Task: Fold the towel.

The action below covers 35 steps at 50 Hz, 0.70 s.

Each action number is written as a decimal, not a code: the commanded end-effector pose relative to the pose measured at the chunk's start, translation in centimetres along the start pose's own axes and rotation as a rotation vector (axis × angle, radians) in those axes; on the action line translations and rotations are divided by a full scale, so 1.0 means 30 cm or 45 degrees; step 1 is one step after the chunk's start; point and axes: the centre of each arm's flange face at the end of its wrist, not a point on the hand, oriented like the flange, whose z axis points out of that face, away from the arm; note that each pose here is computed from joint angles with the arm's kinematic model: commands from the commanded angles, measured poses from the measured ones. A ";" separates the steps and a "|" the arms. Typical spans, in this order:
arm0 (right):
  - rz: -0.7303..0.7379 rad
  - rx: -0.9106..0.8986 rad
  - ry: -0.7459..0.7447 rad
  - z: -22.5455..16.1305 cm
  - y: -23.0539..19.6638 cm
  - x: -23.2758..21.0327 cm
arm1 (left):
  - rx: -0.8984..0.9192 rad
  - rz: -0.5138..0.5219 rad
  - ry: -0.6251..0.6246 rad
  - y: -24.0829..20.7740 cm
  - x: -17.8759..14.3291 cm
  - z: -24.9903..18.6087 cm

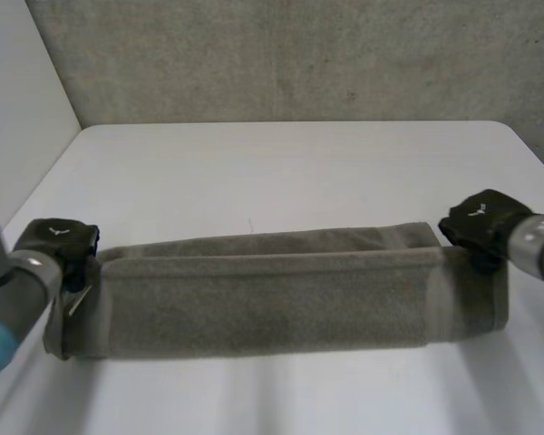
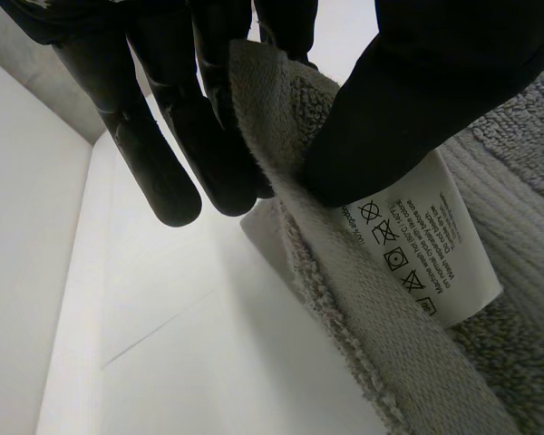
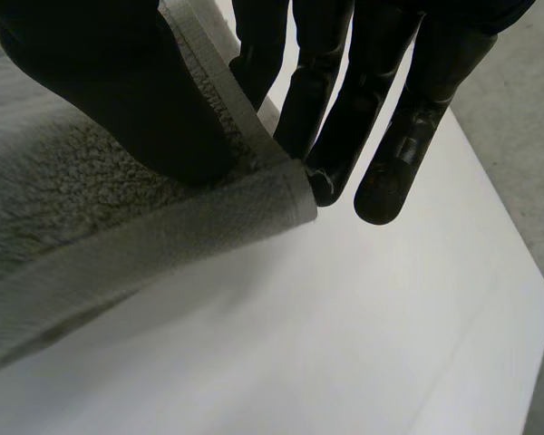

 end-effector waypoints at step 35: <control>-0.090 0.332 0.489 0.370 -0.120 0.042 | 0.174 0.081 -0.225 -0.024 0.096 0.303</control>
